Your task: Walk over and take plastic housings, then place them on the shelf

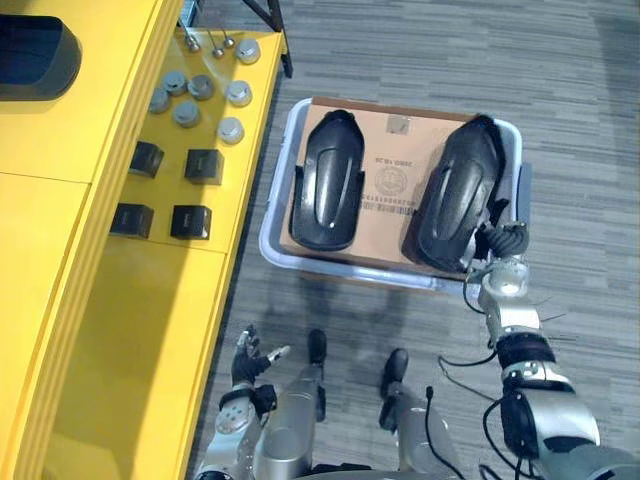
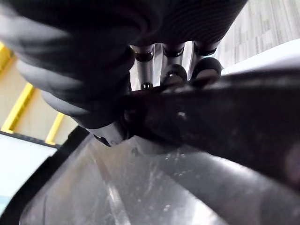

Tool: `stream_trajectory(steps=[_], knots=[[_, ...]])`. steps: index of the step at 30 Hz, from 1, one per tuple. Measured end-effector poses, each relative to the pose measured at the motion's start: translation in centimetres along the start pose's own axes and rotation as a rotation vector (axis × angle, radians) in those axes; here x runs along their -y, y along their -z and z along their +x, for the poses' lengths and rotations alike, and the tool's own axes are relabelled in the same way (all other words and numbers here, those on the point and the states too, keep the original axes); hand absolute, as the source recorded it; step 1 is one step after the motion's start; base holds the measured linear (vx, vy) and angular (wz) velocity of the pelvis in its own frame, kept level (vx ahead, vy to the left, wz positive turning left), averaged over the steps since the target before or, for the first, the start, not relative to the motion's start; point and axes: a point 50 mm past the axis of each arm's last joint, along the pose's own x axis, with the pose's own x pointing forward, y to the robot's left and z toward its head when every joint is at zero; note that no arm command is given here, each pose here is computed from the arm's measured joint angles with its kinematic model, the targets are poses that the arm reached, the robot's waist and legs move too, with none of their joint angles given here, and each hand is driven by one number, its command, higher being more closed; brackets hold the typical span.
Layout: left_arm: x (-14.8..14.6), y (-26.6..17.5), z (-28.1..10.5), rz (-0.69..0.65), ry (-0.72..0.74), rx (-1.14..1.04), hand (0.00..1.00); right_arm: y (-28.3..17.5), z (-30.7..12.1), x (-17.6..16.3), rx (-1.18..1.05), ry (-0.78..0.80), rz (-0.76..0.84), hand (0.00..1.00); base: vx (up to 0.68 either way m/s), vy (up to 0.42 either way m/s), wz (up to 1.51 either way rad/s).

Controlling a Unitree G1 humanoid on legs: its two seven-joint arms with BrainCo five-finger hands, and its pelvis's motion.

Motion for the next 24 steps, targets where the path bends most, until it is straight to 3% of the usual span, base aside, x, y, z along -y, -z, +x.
stream_trajectory(steps=[7, 16, 24], knots=[[1.4, -3.8, -1.2, -0.007, 0.071, 0.187, 0.00, -0.9, -2.6, 0.2, 0.120, -0.001, 0.028, 1.00, 0.06, -0.010, 0.09], [4.2, -15.4, -5.4, -0.096, 0.106, 0.754, 0.00, -5.8, -5.0, -2.2, 0.396, -0.034, -0.063, 1.00, 0.04, 0.004, 0.07], [7.0, -19.3, -7.3, -0.050, 0.151, 0.986, 0.00, -9.0, -7.1, -4.5, 0.580, -0.098, -0.106, 1.00, 0.00, -0.001, 0.00]])
